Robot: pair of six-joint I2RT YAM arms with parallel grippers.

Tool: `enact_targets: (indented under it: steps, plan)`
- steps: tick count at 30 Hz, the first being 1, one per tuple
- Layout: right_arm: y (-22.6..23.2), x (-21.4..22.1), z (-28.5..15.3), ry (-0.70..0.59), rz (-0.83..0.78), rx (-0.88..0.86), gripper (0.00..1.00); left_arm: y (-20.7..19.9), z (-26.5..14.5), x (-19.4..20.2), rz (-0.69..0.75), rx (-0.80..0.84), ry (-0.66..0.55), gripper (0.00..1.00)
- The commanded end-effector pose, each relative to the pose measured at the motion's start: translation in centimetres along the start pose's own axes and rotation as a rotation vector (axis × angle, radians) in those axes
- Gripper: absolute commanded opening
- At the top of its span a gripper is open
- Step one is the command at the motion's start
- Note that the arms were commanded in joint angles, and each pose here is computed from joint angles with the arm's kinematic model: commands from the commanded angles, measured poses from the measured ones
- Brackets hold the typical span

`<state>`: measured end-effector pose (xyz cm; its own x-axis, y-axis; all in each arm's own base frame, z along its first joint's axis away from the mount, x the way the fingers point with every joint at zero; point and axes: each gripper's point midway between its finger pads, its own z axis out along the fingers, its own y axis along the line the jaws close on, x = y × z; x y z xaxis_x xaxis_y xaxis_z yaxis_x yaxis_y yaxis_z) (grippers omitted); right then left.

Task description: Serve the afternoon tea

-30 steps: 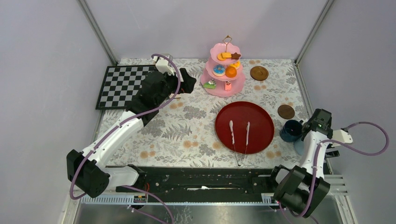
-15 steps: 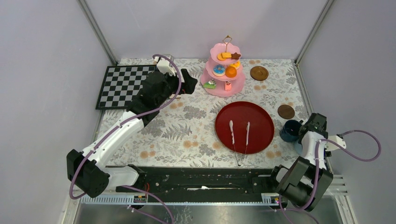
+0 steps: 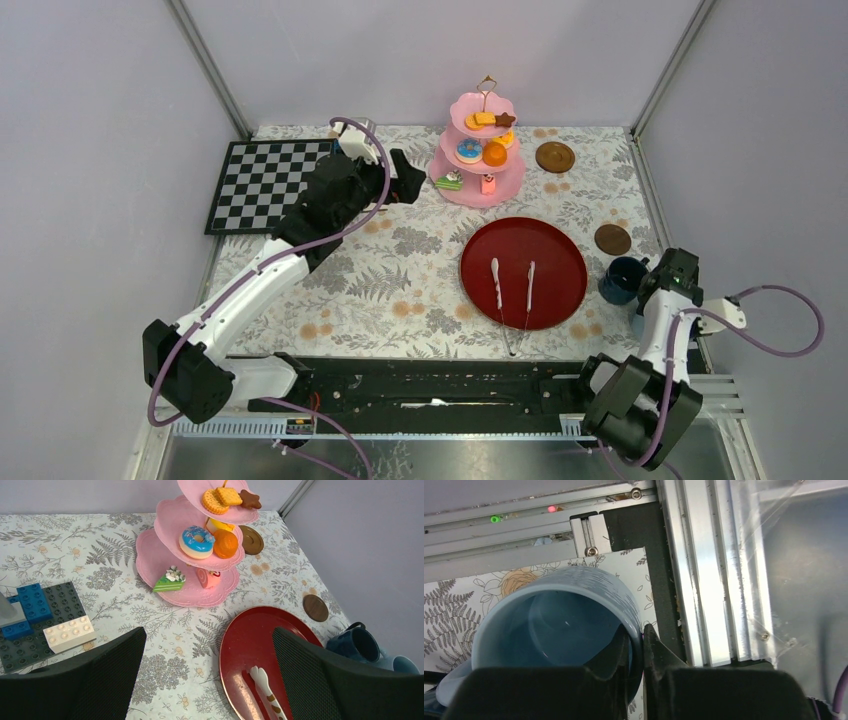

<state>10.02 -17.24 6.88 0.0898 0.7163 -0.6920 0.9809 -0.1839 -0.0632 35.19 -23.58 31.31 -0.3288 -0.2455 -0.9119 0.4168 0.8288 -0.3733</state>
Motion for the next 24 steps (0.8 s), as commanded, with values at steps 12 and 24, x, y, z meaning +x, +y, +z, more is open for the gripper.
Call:
enact_targets:
  steps: [12,24]
  plan:
    - [3.8,-15.4,-10.7,-0.332,0.164,-0.315,0.0,-1.8,-0.6,-1.6,-0.019,0.063,-0.053,0.99]
    - [25.5,-8.8,-28.3,-0.111,-0.187,-1.625,0.0,-0.8,0.2,-1.0,0.012,0.016,-0.032,0.99]
